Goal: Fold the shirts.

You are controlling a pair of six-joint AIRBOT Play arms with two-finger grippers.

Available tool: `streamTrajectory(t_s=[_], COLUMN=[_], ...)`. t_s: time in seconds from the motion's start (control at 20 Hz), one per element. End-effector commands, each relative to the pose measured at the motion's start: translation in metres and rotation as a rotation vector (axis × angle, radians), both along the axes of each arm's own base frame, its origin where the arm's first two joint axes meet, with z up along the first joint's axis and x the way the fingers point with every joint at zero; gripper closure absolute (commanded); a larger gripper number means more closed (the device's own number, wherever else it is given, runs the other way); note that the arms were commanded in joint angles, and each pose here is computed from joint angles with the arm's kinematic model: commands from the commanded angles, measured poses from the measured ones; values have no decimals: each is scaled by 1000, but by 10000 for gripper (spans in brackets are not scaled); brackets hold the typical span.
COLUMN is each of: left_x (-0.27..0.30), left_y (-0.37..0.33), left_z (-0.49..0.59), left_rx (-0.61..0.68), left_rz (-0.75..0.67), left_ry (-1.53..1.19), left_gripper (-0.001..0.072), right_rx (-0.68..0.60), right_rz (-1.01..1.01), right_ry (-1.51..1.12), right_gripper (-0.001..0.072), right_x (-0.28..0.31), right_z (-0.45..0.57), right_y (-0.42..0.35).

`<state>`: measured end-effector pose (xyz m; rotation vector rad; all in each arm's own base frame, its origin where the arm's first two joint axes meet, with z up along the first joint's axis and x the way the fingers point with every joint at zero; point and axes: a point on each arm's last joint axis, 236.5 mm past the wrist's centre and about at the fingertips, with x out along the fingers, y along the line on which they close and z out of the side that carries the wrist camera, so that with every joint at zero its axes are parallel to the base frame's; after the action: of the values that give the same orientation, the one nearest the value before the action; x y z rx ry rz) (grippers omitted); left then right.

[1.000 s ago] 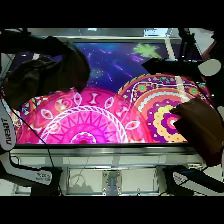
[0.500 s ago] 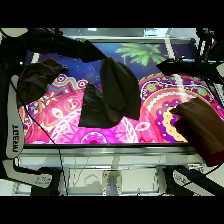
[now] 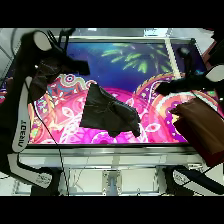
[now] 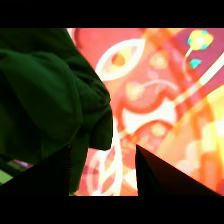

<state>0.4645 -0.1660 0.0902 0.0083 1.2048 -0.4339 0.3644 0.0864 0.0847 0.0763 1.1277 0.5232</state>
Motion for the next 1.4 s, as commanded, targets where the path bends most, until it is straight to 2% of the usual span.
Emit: streamTrajectory(t_s=[0.0, 0.1, 0.2, 0.45, 0.65, 0.75, 0.85, 0.9, 0.95, 1.15, 1.35], left_x=[-31, -50, -66, -65, -63, -64, -64, -65, -66, -69, -70], left_y=[16, 10, 10, 10, 13, 13, 14, 16, 16, 16, 17], left_z=[-83, -115, -134, -142, -144, -145, -147, -149, -151, -162, -180], left_rx=[77, 59, 66, 69, 84, 84, 89, 96, 97, 103, 111], left_rz=[43, 19, -2, -23, -22, -22, -22, -23, -24, -26, -23], left_ry=[245, 353, 432, 433, 427, 430, 436, 443, 452, 483, 515], left_gripper=[3, 3, 3, 3, 3, 3, 3, 3, 3, 3, 3], right_rx=[107, 193, 207, 141, 9, -14, 10, 26, 28, 0, 24], right_rz=[32, 48, 99, 178, 108, 86, 64, 54, 61, 62, 30], right_ry=[229, 298, 373, 353, 321, 296, 271, 266, 256, 220, 221], right_gripper=[262, 262, 262, 263, 270, 414, 448, 534, 682, 683, 683], right_x=[-46, -61, -80, -76, -60, -52, -45, -42, -41, -32, -18], right_z=[-52, -73, -96, -143, -169, -172, -170, -168, -168, -168, -149], right_y=[23, 45, 64, 108, 86, 80, 85, 88, 89, 79, 63])
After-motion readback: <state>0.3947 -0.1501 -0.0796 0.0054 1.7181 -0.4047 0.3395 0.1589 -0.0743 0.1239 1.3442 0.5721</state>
